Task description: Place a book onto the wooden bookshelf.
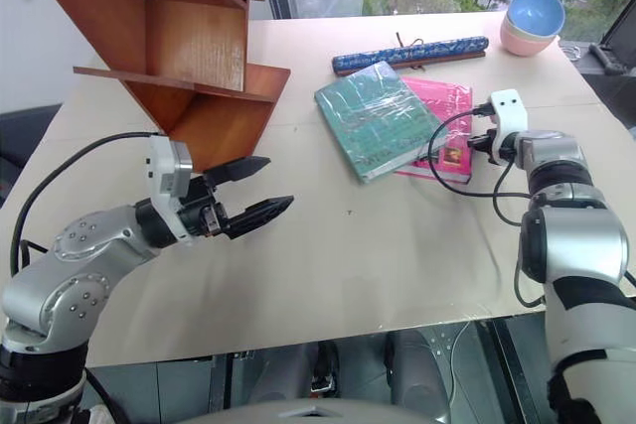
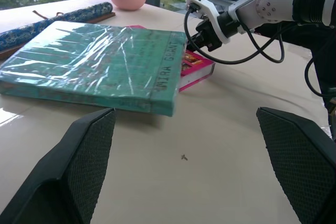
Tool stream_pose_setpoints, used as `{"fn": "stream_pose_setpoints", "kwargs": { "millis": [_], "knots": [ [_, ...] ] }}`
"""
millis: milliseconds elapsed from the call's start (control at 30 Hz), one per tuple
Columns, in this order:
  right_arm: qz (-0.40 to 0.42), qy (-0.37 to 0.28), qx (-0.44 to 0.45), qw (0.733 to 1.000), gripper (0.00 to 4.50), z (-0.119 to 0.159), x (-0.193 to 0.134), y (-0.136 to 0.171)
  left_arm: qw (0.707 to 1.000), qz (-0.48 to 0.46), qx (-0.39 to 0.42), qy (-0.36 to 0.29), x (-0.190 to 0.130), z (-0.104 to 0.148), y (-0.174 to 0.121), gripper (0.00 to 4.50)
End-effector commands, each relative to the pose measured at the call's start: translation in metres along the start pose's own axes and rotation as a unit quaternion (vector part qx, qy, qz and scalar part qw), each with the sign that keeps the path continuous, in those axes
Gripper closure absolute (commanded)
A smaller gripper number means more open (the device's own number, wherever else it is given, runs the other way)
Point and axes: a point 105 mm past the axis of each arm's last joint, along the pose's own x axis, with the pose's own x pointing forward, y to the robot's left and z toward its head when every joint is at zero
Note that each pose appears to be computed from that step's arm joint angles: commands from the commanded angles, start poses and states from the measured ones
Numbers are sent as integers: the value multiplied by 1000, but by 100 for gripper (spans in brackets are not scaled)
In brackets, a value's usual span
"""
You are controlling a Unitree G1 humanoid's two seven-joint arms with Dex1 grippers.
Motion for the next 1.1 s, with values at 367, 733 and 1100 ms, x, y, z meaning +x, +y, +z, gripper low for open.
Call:
{"fn": "stream_pose_setpoints", "kwargs": {
  "millis": [367,733,1100],
  "knots": [
    [60,-132,-165,976,46,17,-143,43,998,40,-32,20,7,-5,35,0],
    [142,-205,-228,941,3,-3,-221,141,998,-11,-50,30,35,-4,52,0],
    [152,-235,-216,935,3,3,-237,156,947,21,-310,87,70,-21,69,0]
  ]
}}
